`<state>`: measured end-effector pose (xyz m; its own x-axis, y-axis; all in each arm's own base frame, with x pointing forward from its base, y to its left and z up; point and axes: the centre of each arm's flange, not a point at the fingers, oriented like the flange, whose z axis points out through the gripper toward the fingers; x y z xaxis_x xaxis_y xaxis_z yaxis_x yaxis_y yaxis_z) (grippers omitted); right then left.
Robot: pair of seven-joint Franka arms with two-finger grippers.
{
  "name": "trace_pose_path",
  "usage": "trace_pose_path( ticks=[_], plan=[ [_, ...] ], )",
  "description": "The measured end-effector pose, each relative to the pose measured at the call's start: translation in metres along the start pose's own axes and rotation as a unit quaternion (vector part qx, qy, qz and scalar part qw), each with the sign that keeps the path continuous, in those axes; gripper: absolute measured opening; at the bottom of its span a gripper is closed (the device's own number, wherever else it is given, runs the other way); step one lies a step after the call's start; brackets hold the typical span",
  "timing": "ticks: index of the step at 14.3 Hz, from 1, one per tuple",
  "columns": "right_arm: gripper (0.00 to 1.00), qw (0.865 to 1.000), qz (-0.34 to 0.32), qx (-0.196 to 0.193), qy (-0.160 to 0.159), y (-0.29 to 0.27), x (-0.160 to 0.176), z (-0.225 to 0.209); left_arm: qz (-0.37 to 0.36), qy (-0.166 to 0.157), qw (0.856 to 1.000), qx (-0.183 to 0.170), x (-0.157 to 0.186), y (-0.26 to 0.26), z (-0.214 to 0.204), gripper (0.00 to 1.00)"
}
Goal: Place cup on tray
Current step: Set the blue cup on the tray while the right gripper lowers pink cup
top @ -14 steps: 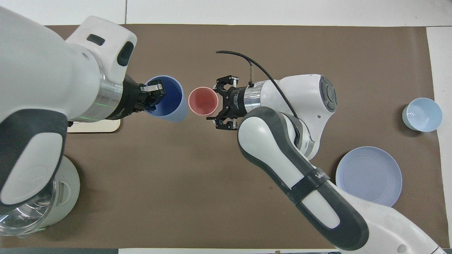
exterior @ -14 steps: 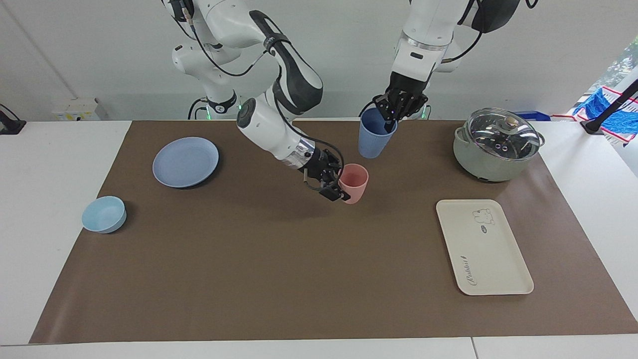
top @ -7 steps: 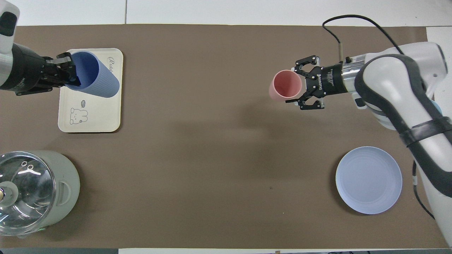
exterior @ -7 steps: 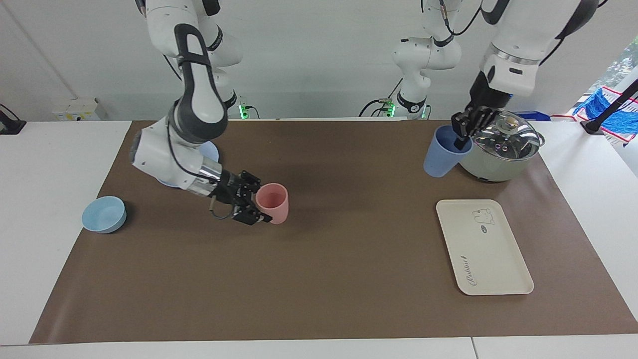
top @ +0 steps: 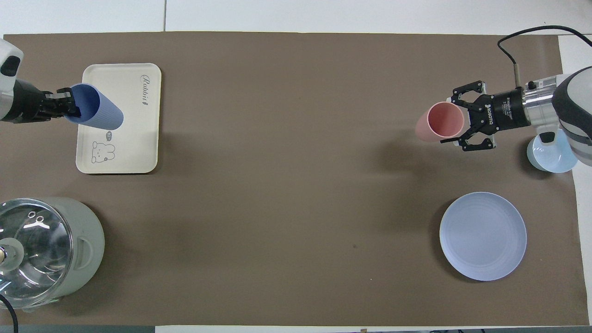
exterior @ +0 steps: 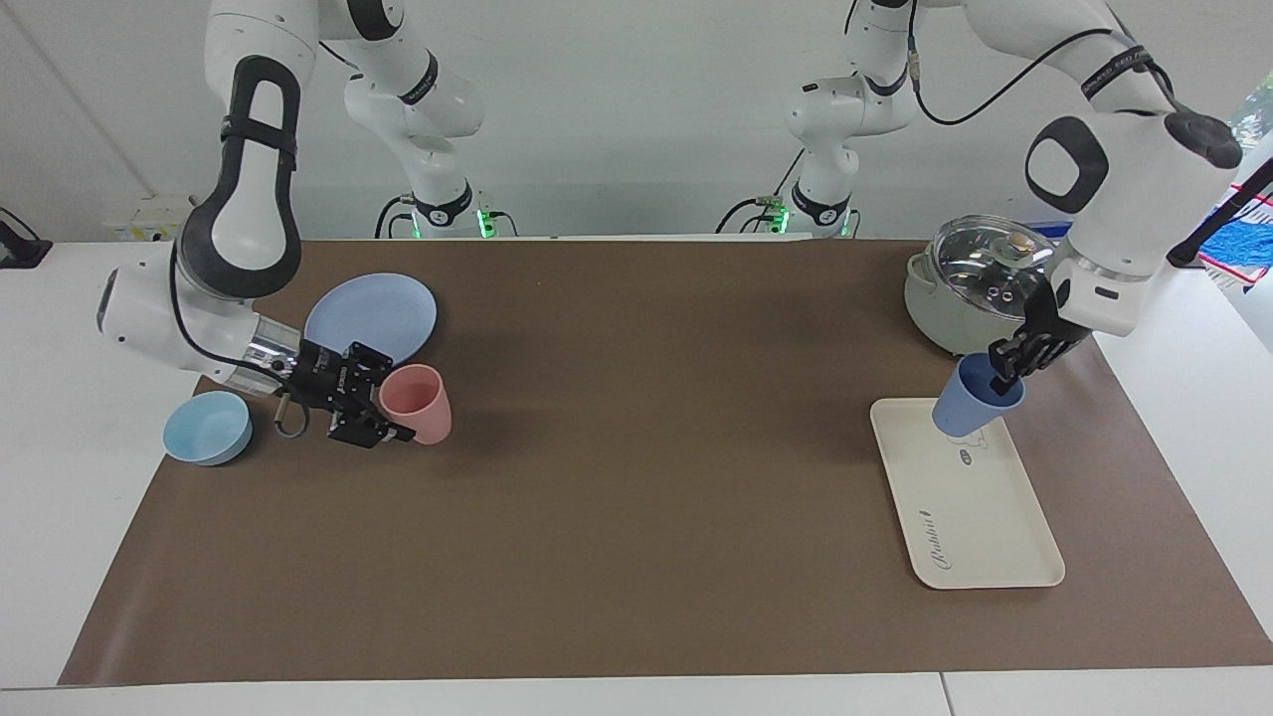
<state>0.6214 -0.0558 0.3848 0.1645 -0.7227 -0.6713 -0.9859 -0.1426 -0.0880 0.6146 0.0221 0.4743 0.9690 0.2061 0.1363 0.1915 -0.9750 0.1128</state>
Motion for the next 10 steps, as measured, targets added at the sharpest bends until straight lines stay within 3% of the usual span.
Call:
trace_pose_path(
  ticks=[4,8,10],
  plan=[
    [0.78,0.999,0.029,-0.026,-0.003,0.003,0.065,-0.014,0.016,0.008,1.000,0.007,-0.006,-0.042,0.073,0.04],
    [0.78,0.998,0.036,-0.058,-0.014,-0.006,0.105,-0.007,0.018,0.007,1.000,0.007,-0.005,-0.042,0.089,0.04],
    [0.78,0.997,0.036,-0.074,-0.004,-0.008,0.117,-0.002,0.019,0.017,1.000,0.004,-0.003,-0.039,0.093,0.04]
  ],
)
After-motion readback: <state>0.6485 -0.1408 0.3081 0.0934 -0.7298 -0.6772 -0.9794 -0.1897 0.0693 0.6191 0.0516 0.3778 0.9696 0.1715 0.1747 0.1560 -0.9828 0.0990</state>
